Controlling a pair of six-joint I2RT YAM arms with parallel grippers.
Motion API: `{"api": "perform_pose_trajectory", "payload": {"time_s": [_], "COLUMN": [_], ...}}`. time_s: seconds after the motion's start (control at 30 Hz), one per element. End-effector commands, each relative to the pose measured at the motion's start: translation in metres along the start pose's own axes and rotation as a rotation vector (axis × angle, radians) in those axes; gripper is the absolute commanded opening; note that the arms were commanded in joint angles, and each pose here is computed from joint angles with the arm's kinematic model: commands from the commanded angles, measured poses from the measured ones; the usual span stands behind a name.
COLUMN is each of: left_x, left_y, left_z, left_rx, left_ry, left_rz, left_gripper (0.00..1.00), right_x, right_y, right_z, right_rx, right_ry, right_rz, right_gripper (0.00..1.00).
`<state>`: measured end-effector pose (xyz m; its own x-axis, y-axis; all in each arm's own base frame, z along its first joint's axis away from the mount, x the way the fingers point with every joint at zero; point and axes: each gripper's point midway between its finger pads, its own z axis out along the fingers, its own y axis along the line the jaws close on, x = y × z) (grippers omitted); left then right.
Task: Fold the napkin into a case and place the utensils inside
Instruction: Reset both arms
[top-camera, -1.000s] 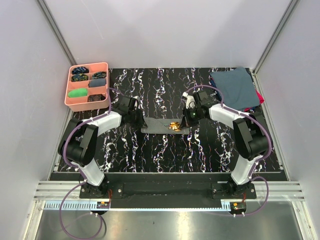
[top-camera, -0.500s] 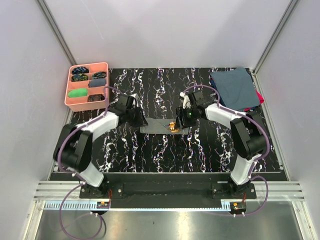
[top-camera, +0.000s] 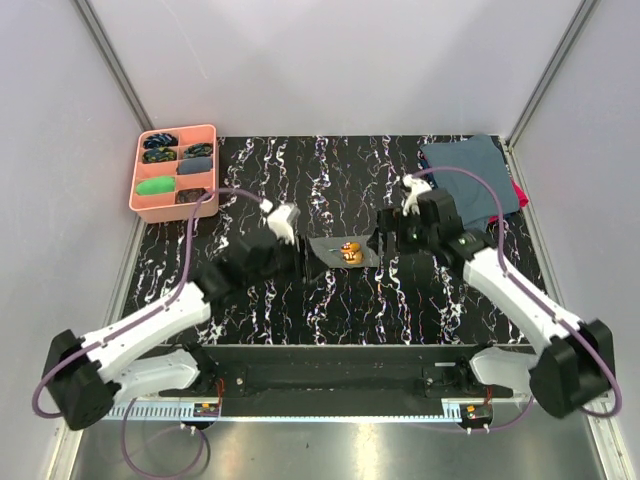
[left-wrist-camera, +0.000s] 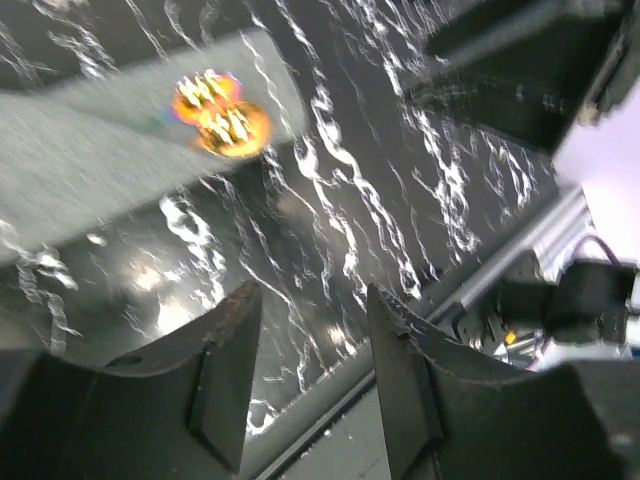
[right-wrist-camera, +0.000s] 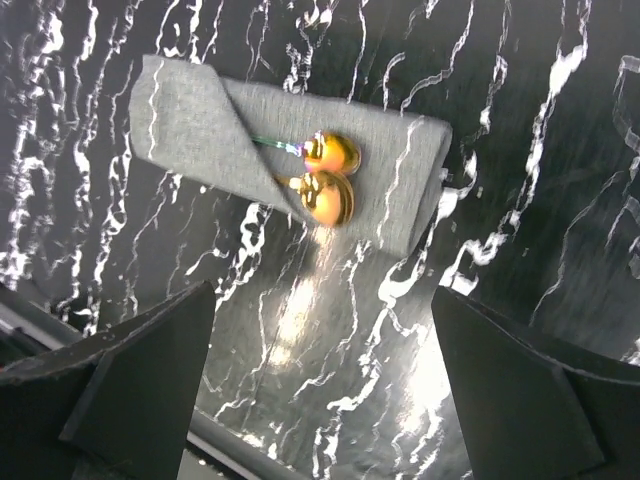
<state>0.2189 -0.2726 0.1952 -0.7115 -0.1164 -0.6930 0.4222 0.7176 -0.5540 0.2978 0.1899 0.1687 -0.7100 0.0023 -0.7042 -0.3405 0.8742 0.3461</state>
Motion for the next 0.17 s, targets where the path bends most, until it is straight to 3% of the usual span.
{"api": "perform_pose_trajectory", "payload": {"time_s": [0.0,0.13], "left_x": [0.017,0.020], "left_y": [-0.002,-0.022], "left_z": [-0.001,-0.016], "left_rx": [0.014,0.106], "left_ry": [-0.097,-0.152], "left_rz": [-0.042,-0.014], "left_gripper": [0.51,0.59], "right_x": [0.016,0.013], "right_y": [0.000,0.008], "right_z": [0.001,-0.008], "right_rx": [-0.024,-0.074], "right_ry": [-0.079,-0.153], "right_rz": [0.130,0.181], "right_gripper": [1.00,1.00]}}
